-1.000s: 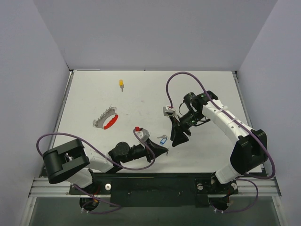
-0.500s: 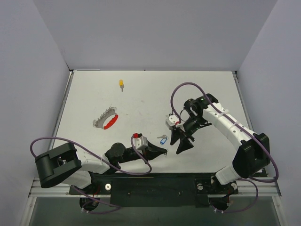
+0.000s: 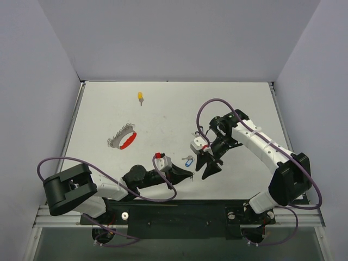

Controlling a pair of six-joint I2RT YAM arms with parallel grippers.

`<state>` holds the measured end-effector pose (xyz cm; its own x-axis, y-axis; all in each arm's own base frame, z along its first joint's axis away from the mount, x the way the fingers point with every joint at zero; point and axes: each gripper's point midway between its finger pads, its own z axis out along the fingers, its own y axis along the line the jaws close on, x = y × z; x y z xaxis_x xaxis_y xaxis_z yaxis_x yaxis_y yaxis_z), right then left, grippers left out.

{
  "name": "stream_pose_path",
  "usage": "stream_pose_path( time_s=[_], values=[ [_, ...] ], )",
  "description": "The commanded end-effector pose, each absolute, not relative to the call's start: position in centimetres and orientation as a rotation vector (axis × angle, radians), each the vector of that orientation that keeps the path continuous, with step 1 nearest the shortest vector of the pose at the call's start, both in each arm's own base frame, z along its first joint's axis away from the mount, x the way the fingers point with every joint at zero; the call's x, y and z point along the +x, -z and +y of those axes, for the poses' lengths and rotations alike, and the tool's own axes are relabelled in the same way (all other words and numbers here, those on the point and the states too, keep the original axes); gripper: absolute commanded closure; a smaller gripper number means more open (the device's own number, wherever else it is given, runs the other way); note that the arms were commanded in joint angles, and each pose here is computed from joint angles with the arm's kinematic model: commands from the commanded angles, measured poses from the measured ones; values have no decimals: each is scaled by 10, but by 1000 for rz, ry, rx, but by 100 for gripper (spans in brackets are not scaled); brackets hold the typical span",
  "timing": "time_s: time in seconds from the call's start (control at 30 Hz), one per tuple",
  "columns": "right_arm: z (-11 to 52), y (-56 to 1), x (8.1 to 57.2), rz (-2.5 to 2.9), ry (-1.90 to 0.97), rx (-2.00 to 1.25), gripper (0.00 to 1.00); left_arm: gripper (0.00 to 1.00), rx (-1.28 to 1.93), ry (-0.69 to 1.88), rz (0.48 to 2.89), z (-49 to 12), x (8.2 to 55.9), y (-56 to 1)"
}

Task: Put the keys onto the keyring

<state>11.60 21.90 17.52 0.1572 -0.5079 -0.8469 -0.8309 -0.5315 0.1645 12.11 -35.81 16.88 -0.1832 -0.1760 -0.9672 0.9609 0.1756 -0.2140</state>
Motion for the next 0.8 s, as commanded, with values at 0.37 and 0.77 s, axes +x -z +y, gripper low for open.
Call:
stream_pose_path(
  time_s=[0.37,0.77],
  values=[
    [222,-187,107,1510,-1461,-1982,66,100,572,1382,962,-346,124,-280],
    [224,-180,128,1662,-1394,-1921,65,100,581,1444,969,-350,117,-282]
  ],
)
